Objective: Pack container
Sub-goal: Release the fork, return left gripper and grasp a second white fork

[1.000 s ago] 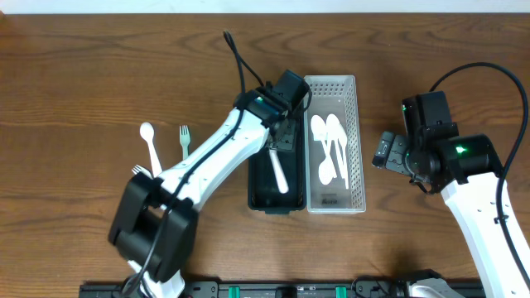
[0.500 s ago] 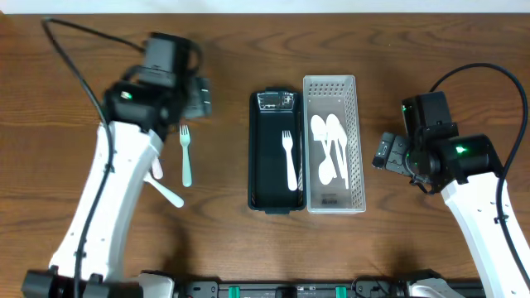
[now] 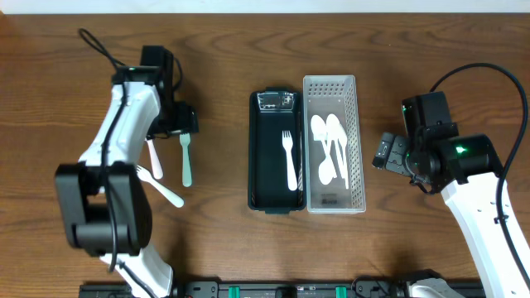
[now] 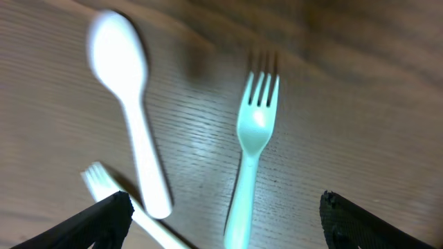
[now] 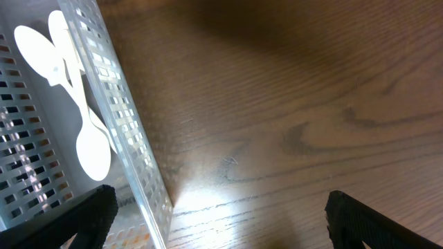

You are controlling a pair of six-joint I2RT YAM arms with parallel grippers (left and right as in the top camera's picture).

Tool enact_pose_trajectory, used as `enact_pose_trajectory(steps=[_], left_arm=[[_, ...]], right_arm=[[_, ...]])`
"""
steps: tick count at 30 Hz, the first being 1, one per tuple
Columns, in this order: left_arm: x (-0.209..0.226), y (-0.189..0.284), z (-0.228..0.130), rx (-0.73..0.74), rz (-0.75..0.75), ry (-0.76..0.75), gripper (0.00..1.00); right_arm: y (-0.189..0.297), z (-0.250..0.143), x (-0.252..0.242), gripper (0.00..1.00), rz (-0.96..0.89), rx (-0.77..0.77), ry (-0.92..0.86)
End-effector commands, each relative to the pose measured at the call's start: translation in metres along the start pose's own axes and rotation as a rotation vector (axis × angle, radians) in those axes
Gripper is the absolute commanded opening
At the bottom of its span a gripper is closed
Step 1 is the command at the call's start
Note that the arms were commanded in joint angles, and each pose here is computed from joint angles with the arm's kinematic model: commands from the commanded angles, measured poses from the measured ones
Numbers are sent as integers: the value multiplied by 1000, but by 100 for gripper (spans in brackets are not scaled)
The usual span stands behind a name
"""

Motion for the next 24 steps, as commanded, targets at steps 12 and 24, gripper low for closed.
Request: enact_pose_trajectory(steps=[12, 24], left_arm=[[-5, -64, -28, 147, -23, -119, 89], [-10, -78, -39, 164, -67, -152, 80]], right_arm=[[-1, 0, -3, 99, -10, 0, 6], [-1, 0, -3, 99, -10, 0, 6]])
Point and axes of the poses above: each gripper's point midway between its finger pads, its own y axis back along the fingers, its own x axis along the line the jaws close on, z = x × y, the point moved 1 cm from there along y, back along the fingers, and after that the axes turned 5 degrees about y, right-handed, at the moved point
